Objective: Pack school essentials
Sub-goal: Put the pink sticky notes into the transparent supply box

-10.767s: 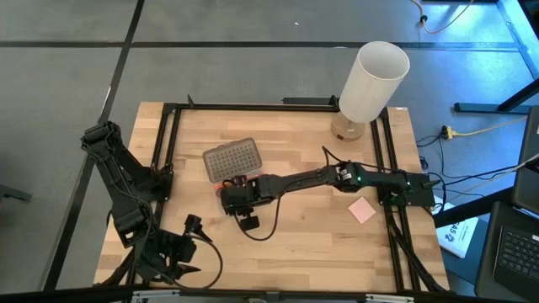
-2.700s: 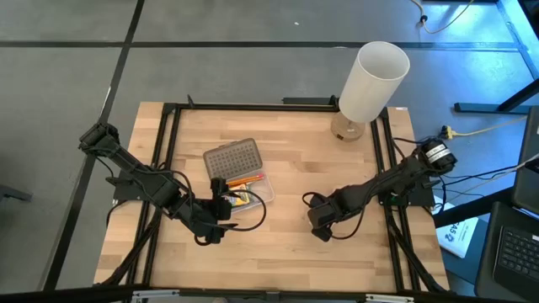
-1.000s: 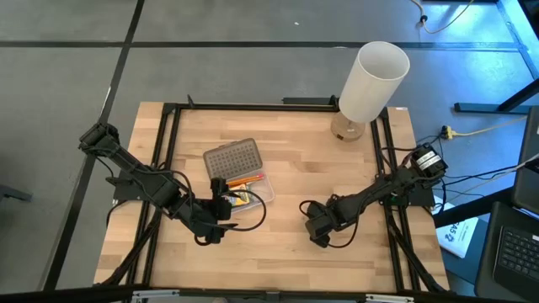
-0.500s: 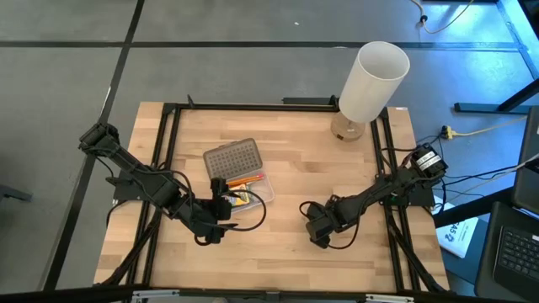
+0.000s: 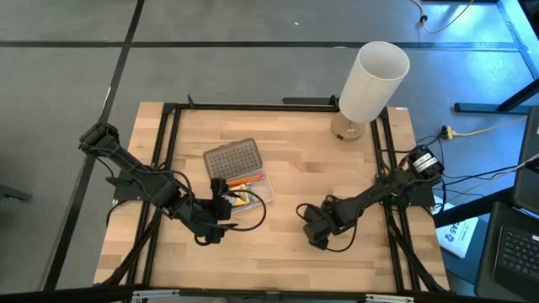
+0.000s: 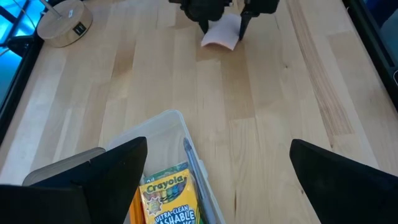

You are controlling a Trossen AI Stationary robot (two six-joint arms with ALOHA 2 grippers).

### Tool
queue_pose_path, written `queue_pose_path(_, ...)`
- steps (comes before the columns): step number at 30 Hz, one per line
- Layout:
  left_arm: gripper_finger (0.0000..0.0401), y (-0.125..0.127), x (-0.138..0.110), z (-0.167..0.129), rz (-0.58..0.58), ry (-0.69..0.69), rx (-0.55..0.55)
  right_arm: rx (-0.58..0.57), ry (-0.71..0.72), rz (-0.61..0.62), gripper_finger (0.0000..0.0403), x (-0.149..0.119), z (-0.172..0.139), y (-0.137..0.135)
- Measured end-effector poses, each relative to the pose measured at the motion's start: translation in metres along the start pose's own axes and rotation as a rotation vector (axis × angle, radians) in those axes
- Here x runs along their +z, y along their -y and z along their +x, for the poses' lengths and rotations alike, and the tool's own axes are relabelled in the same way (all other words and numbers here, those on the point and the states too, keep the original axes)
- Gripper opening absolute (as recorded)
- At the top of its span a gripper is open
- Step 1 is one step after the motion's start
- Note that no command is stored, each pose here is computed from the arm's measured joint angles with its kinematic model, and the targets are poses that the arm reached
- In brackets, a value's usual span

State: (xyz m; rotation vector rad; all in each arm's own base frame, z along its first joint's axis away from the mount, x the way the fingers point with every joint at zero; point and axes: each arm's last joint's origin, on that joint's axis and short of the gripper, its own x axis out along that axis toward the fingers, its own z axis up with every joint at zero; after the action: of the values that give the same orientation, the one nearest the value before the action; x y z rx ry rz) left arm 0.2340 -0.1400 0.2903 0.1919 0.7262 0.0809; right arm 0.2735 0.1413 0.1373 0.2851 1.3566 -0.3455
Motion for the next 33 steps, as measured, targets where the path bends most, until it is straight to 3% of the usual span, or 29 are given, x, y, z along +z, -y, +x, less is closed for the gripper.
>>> queue_pose_path(9, 0.0389, 0.000, 0.000, 0.000, 0.000, 0.000, 0.000, 0.014, 0.202, -0.174, 0.0350, 0.038, -0.035, -0.017)
queue_pose_path(18, 0.0389, 0.000, 0.001, 0.000, -0.030, 0.007, -0.002, 0.030, 0.448, -0.417, 0.0350, 0.094, -0.064, -0.013)
queue_pose_path(24, 0.0389, -0.001, 0.000, 0.000, -0.134, 0.009, 0.017, -0.003, 0.595, -0.560, 0.0350, 0.128, -0.067, 0.005)
queue_pose_path(29, 0.0389, -0.001, 0.000, 0.000, -0.136, 0.006, 0.026, 0.043, 0.641, -0.576, 0.0350, 0.152, -0.061, 0.025)
queue_pose_path(33, 0.0389, -0.003, 0.000, 0.001, -0.137, 0.000, 0.034, 0.066, 0.621, -0.604, 0.0350, 0.166, -0.037, 0.033)
